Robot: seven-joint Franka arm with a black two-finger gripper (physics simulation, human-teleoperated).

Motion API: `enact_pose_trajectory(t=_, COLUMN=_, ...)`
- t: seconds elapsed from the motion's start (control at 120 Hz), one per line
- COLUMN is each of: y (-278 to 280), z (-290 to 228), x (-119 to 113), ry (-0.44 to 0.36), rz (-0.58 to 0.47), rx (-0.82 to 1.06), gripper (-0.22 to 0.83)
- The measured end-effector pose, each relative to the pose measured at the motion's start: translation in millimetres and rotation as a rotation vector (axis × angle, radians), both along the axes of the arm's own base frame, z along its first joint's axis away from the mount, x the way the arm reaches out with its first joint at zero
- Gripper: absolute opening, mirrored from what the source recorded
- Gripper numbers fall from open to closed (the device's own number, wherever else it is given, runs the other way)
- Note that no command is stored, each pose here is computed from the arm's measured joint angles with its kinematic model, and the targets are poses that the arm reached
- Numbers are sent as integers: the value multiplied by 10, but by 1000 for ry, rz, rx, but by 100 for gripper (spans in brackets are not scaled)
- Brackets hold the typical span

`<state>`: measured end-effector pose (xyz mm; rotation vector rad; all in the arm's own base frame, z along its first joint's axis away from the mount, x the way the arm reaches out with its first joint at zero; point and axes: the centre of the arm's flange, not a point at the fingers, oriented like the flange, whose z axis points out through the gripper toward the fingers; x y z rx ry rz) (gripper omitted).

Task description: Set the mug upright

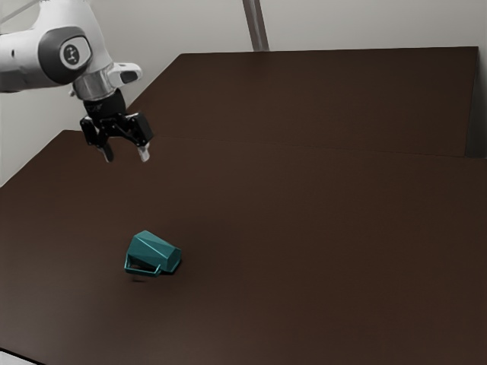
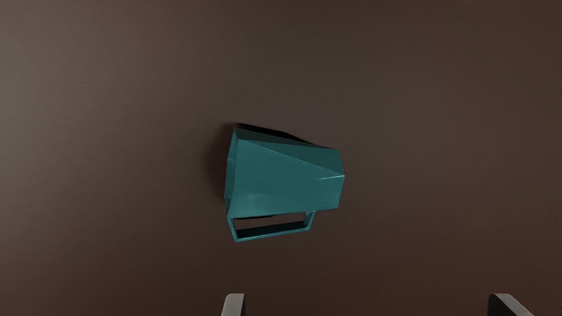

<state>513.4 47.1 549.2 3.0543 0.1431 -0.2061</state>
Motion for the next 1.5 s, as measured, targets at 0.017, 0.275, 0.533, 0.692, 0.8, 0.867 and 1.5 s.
enact_pose_trajectory(t=0.017, y=46, z=-55, x=-14, ry=4, rz=1, rx=-13, gripper=62)
enact_pose_trajectory(t=0.275, y=663, z=-589, x=-128, ry=-77, rz=-77, rx=-185, gripper=62)
enact_pose_trajectory(t=0.533, y=1193, z=-1119, x=-199, ry=-124, rz=-158, rx=-308, gripper=62)
enact_pose_trajectory(t=0.692, y=1415, z=-1322, x=-310, ry=-150, rz=-187, rx=-358, gripper=62)
enact_pose_trajectory(t=0.8, y=1528, z=-1514, x=-391, ry=-154, rz=-191, rx=-400, gripper=62)
enact_pose_trajectory(t=0.867, y=1593, z=-1626, x=-448, ry=-152, rz=-191, rx=-421, gripper=62)
enact_pose_trajectory(t=1.5, y=1381, z=-2435, x=-489, ry=-157, rz=-168, rx=-695, gripper=62)
